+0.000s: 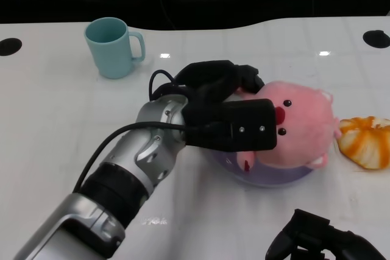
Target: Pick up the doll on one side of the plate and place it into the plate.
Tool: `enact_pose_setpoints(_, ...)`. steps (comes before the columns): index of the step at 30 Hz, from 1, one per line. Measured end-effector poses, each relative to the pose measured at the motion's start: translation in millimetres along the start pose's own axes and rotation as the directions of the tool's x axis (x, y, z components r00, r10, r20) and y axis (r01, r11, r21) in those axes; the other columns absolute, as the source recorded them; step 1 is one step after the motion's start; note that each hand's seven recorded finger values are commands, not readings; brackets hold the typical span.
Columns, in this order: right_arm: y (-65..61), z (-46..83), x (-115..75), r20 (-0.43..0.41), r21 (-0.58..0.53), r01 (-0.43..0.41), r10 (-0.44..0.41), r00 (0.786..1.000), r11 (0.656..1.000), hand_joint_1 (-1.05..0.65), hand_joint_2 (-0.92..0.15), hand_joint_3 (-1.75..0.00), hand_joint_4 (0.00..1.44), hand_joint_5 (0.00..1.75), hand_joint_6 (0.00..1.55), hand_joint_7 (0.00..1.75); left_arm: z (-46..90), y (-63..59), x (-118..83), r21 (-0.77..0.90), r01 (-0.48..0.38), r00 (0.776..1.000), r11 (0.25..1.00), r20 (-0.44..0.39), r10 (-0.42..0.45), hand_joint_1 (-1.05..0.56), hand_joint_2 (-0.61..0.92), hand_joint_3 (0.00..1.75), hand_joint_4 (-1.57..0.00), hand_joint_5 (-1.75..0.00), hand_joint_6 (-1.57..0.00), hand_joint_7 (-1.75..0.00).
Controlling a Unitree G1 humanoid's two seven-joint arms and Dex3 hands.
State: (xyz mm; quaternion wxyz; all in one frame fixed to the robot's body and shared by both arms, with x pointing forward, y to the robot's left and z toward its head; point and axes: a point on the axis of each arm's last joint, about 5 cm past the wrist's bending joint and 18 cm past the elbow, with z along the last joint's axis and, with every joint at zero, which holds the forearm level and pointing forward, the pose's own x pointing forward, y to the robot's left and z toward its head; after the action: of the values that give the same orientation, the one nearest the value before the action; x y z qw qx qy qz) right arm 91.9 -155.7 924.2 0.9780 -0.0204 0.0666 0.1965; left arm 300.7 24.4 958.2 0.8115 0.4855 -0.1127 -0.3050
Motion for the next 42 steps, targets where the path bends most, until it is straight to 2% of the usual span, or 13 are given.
enact_pose_setpoints(1,0.0,0.2,0.0,0.0,0.0,0.0,0.0,1.0,1.0,-0.31,-0.91,-0.49,0.7,1.75,0.51,1.66,-1.1,1.5,-1,0.009,0.012,1.0,1.0,0.0,-0.012,-0.62,0.92,0.25,-0.17,-0.4,-0.34,0.0)
enact_pose_setpoints(4,0.0,0.7,-0.1,-0.001,0.0,0.001,-0.001,1.0,1.0,-0.31,-0.91,-0.49,0.71,1.75,0.52,1.66,-3.1,6.8,-4,0.03,0.04,0.999,0.999,-0.002,-0.04,-0.7,0.92,0.31,-0.04,-0.34,-0.22,0.0)
enact_pose_setpoints(8,0.1,1.7,0.0,0.001,0.006,0.001,-0.001,1.0,1.0,-0.3,-0.91,-0.5,0.71,1.75,0.53,1.66,-4.7,11.7,-7,0.083,0.094,0.996,0.992,-0.017,-0.093,-0.78,0.92,0.39,0.0,-0.25,-0.13,0.0)
enact_pose_setpoints(15,0.3,3.7,-0.3,0.008,0.021,0.005,-0.006,1.0,1.0,-0.31,-0.92,-0.5,0.69,1.75,0.51,1.66,-6.3,24.5,-21,0.105,0.108,0.994,0.989,-0.007,-0.108,-0.83,0.92,0.41,0.0,-0.23,-0.12,0.0)
enact_pose_setpoints(27,-6.1,5.6,1.5,0.019,0.003,0.008,-0.008,1.0,1.0,-0.31,-0.92,-0.49,0.68,1.75,0.5,1.65,-23.7,26.9,-68,-0.032,0.015,0.999,0.999,0.049,-0.013,-0.82,0.92,0.35,0.0,-0.42,-0.16,-0.02)
enact_pose_setpoints(32,-6.1,5.8,1.9,0.02,-0.002,0.005,-0.005,1.0,1.0,-0.3,-0.92,-0.49,0.69,1.75,0.5,1.65,-30.4,23.9,-89,-0.12,-0.026,0.997,0.992,0.067,0.034,-0.76,0.92,0.31,-0.01,-0.65,-0.23,-0.05)
enact_pose_setpoints(36,-5.7,5.8,1.9,0.019,-0.004,0.006,-0.006,1.0,1.0,-0.29,-0.92,-0.49,0.69,1.75,0.5,1.66,-37.0,14.9,-107,-0.209,-0.084,0.99,0.974,0.092,0.105,-0.7,0.92,0.27,-0.08,-0.78,-0.33,-0.1)
enact_pose_setpoints(40,-5.2,6.3,2.5,0.021,-0.005,0.004,-0.003,1.0,1.0,-0.27,-0.92,-0.51,0.68,1.75,0.49,1.65,-43.9,2.3,-123,-0.334,-0.16,0.976,0.929,0.086,0.199,-0.54,0.92,0.19,-0.16,-0.86,-0.42,-0.14)
enact_pose_setpoints(42,-4.9,6.8,3.0,0.021,-0.004,0.001,-0.001,1.0,1.0,-0.27,-0.92,-0.51,0.68,1.75,0.49,1.66,-46.7,-5.4,-130,-0.406,-0.185,0.968,0.895,0.08,0.236,-0.42,0.92,0.14,-0.22,-0.95,-0.5,-0.17)
